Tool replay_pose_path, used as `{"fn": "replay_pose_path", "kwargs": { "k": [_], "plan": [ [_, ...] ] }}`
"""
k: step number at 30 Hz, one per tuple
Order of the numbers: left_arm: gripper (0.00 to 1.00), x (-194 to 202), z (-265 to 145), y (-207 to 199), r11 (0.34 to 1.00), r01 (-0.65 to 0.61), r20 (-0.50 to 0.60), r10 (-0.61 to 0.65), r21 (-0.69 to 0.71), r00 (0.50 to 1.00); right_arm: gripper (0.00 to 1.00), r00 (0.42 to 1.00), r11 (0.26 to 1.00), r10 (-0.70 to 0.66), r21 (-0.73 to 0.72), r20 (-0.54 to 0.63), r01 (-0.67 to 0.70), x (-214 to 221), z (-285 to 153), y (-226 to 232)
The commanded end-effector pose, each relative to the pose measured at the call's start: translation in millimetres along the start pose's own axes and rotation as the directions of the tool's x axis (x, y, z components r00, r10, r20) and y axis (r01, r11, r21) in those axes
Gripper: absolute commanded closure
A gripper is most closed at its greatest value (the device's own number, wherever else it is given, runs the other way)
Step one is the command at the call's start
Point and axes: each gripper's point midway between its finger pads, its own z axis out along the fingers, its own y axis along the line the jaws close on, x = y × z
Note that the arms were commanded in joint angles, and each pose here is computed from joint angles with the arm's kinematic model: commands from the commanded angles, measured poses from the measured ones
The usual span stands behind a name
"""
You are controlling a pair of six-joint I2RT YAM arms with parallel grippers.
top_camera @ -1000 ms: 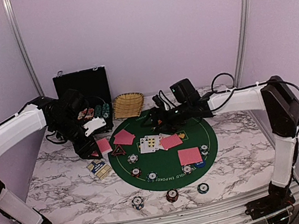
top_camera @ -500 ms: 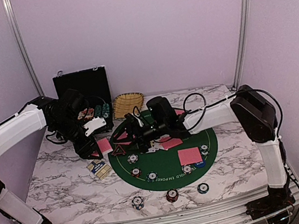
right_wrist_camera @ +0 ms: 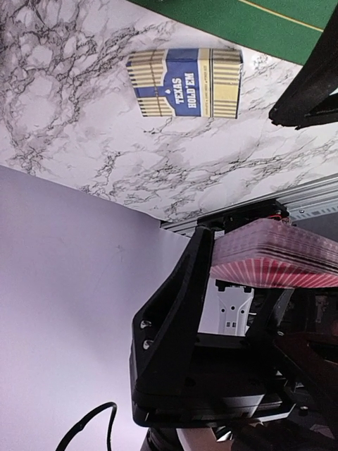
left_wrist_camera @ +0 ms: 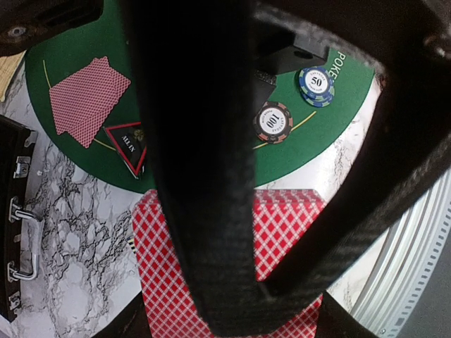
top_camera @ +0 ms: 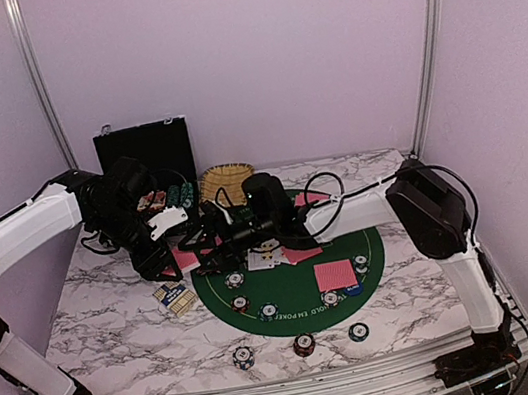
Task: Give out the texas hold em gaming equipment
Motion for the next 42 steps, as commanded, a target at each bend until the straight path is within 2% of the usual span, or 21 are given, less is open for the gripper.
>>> {"fn": "replay_pose_path", "kwargs": {
  "k": [1,17,26,42],
  "plan": [
    [1.00,-3.7,-2.6,-5.0,1.000,0.001,0.015,-0.002,0.023,1.000,0.01,1.000,0.999,-0.022,-0.048,-0.020,0.021,-1.3,13.3,13.2],
    [1.00,-4.1,-6.4,-5.3,1.000,-0.006,0.021,0.006,0.011,1.000,0.09,0.998,0.999,0.042,-0.020,-0.047,-0.043,-2.4,36.5,-17.2],
    [1.00,-3.9,-6.6,-4.6,1.000,-0.012,0.020,0.011,0.007,1.000,0.23,0.996,0.997,0.082,0.014,0.020,-0.082,-8.4,7.9,-33.8],
    [1.00,0.3,-3.7,-0.1,1.000,-0.014,-0.004,0.014,-0.011,1.000,0.48,0.997,0.997,0.071,-0.042,0.035,-0.069,-9.3,-13.0,-9.9]
  ]
}}
